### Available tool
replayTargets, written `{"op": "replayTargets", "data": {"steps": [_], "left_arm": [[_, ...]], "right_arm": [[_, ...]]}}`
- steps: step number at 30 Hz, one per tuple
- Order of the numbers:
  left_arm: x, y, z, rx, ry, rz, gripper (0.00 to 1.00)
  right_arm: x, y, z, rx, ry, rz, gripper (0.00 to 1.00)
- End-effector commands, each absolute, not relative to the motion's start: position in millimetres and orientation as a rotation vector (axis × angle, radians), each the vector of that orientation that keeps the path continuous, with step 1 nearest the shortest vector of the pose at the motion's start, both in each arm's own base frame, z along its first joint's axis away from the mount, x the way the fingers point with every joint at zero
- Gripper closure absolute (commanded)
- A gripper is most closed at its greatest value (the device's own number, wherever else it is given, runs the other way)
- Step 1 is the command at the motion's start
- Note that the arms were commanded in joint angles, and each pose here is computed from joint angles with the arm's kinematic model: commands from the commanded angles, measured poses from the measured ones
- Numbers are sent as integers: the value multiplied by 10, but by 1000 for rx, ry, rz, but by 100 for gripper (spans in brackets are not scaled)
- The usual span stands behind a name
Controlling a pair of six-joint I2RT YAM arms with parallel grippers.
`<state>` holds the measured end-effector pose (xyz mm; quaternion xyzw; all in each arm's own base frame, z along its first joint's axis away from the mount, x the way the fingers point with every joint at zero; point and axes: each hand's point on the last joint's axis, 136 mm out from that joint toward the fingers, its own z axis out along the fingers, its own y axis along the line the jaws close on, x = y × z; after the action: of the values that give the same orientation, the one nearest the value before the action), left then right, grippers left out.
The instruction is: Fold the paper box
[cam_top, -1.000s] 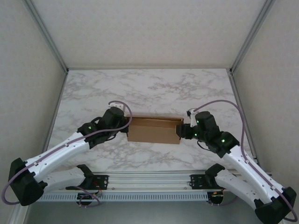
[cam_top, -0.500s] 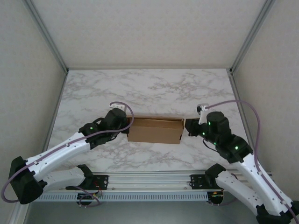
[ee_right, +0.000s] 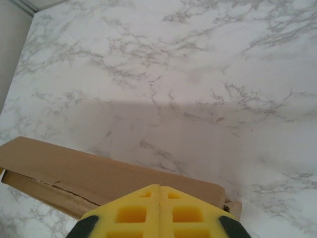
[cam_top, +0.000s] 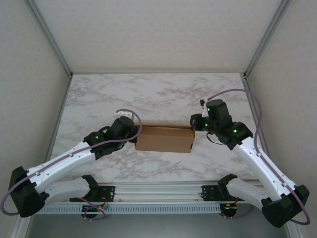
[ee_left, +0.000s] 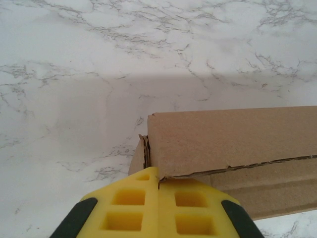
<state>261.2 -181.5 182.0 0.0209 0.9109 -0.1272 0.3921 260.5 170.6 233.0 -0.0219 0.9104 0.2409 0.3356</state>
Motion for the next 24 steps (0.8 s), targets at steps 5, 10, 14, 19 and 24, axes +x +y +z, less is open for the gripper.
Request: {"op": "replayTargets", "data": {"steps": [5,10,14,19,24], "left_arm": [[2524,-1752,1697,44,2350,-292,98],[2533,-1769,1699,43,2346,-302,96],[2535,-1781,1728,42,2340,-310,94],[2534,-1783,1811,24,2322,-337,82],[2501,-1789,1919,5,2297,-392,69]], "right_arm": [[2491,1723,2024,-45,2451,669,100],[2387,1749,1830,-44,2499,708,100],[2330,1727,1743,-43,2517,709,100],[2282,1695,1710,-44,2520,703,100],[2276,1694,1729,-37,2504,713,100]]}}
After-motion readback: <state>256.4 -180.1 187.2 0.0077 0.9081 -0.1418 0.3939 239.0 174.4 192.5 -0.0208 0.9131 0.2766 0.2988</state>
